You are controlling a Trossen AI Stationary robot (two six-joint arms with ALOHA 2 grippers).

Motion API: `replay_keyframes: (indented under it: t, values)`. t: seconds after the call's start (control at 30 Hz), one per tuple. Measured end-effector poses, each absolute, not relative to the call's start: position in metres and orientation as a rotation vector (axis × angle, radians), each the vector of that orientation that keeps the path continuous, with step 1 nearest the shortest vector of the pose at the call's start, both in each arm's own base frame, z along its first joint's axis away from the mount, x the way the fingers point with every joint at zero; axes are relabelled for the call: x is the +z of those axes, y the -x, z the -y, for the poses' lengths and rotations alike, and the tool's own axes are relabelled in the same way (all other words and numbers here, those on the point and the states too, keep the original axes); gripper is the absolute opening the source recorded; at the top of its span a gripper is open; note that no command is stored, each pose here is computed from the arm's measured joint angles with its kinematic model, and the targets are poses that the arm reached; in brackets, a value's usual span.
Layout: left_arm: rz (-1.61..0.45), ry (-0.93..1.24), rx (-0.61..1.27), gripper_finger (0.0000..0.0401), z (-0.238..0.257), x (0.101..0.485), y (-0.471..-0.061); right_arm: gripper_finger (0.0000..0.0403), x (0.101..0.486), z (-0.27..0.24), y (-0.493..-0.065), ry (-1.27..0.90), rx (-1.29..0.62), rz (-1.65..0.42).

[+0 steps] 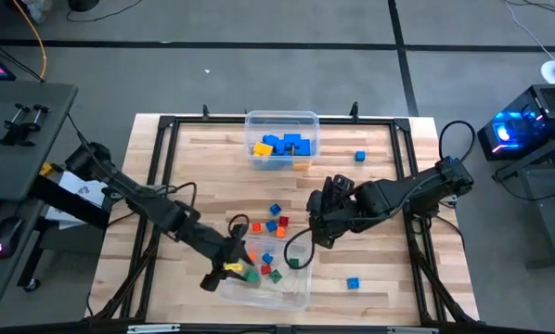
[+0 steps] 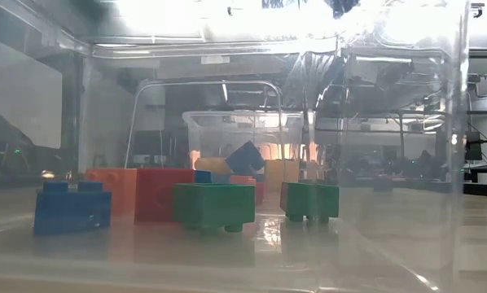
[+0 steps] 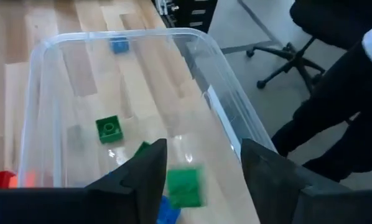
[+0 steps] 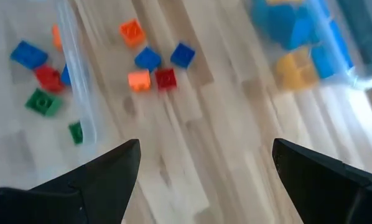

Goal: Sort blocks by size
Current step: Put the bottom right blue game piece into the bottom transparent bin

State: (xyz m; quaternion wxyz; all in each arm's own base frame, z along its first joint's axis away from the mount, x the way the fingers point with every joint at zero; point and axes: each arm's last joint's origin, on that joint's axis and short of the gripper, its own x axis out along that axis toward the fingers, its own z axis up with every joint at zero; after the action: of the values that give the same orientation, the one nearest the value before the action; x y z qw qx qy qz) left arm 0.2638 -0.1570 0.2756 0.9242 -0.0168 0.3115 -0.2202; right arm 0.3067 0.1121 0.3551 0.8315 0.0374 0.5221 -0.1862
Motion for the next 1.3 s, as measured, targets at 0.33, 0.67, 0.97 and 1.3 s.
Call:
replay_keyframes:
  t: [0.33, 0.67, 0.97, 1.3]
  values:
    - [-0.851, -0.011, -0.280, 0.0226, 0.094, 0.303, -0.255, 0.0359, 0.321, -0.161, -0.261, -0.397, -0.483, -1.399]
    - [-0.515, 0.047, -0.058, 0.0227, 0.030, 0.350, -0.220, 0.0359, 0.206, -0.233, -0.222, -1.176, -0.731, -1.376]
    - [-0.482, 0.066, -0.017, 0.0227, 0.024, 0.352, -0.215, 0.0359, 0.184, -0.207, -0.223, -1.178, -1.006, -1.345]
    - [-0.509, 0.079, 0.025, 0.0227, 0.028, 0.349, -0.214, 0.0352, 0.168, -0.205, -0.235, -1.158, -0.981, -1.469]
